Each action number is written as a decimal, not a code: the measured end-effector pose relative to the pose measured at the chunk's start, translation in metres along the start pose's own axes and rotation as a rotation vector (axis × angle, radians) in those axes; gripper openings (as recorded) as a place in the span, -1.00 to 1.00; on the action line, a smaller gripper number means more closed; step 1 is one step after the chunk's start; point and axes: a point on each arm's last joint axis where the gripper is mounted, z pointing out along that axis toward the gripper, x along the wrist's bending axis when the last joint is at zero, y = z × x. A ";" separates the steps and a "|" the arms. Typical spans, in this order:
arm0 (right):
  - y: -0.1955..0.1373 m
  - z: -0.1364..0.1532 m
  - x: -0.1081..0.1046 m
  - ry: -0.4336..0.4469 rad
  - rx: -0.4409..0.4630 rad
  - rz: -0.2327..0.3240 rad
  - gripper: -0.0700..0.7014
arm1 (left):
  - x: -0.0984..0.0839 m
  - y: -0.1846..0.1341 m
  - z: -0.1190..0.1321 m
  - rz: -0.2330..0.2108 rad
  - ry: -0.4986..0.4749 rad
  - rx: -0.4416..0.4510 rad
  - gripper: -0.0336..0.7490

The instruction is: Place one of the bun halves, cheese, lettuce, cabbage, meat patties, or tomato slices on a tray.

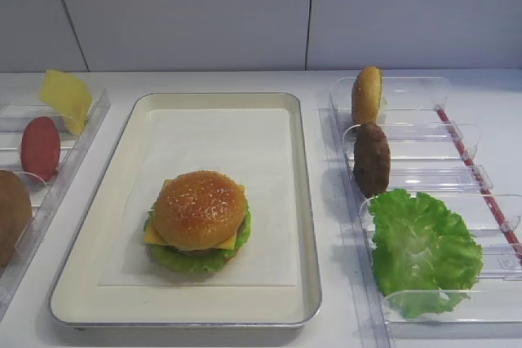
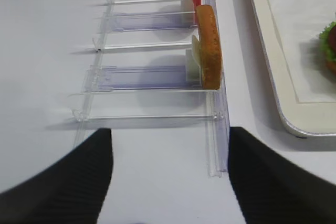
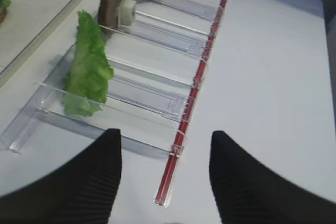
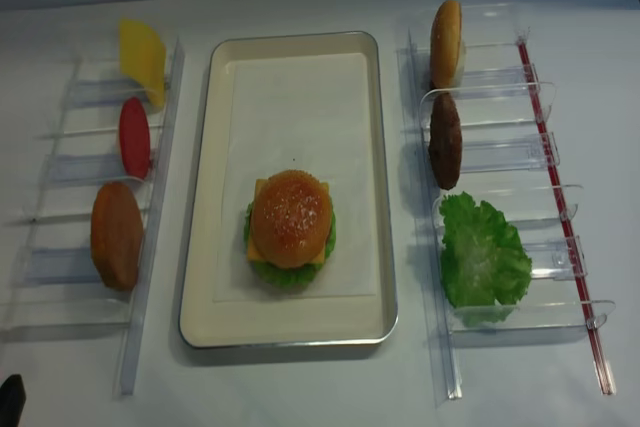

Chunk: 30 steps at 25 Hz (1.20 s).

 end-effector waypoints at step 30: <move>0.000 0.000 0.001 -0.071 0.009 0.046 0.19 | 0.000 0.000 0.000 -0.001 0.000 0.000 0.30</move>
